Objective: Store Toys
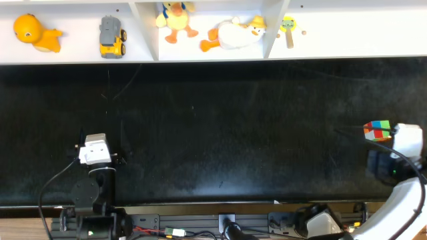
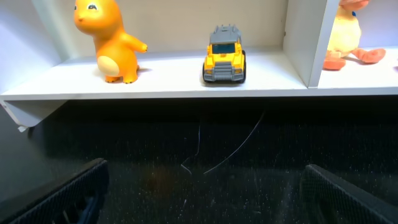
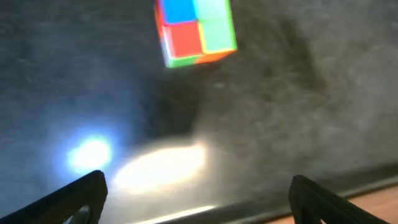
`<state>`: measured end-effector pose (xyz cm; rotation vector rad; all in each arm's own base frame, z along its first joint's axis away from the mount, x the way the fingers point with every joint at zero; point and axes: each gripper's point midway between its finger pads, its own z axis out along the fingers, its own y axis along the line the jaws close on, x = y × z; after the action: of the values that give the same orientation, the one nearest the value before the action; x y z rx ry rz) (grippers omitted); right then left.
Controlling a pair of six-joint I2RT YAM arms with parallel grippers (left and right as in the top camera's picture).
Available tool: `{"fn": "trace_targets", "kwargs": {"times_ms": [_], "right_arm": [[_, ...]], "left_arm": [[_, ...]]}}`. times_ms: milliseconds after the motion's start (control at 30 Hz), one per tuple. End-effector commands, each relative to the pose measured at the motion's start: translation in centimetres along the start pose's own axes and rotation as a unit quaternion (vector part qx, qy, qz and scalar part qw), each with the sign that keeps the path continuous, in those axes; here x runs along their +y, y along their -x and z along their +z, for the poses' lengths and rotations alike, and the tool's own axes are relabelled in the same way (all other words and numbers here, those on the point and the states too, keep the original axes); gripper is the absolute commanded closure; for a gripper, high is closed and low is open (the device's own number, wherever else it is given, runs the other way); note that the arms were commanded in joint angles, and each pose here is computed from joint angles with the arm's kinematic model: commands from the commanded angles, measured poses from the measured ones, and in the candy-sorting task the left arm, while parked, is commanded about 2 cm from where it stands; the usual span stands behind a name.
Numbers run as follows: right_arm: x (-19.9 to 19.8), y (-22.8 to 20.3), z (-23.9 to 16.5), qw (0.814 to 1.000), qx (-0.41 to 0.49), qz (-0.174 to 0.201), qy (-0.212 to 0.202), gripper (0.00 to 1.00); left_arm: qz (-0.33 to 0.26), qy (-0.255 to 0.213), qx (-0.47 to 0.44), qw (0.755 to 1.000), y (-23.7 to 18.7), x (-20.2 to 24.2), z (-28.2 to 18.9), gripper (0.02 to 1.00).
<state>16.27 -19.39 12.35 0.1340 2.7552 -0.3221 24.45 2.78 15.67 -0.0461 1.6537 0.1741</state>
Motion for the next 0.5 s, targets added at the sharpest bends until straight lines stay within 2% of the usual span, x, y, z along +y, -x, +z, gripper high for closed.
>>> {"fn": "trace_targets", "kwargs": {"times_ms": [33,333,500], "right_arm": [[-1.3,-0.9,1.5,1.0,0.013,-0.027,0.004,0.058],[-3.5,0.4,3.9,1.0,0.011,-0.026,0.006,0.058],[-4.1,2.3,5.0,0.999,-0.012,-0.028,0.038,0.06]], "left_arm": [[0.005,0.004,-0.004,1.0,0.1,0.1,0.0,0.02],[0.005,0.005,-0.004,1.0,0.1,0.1,0.0,0.02],[0.005,0.004,-0.004,1.0,0.1,0.1,0.0,0.02]]}}
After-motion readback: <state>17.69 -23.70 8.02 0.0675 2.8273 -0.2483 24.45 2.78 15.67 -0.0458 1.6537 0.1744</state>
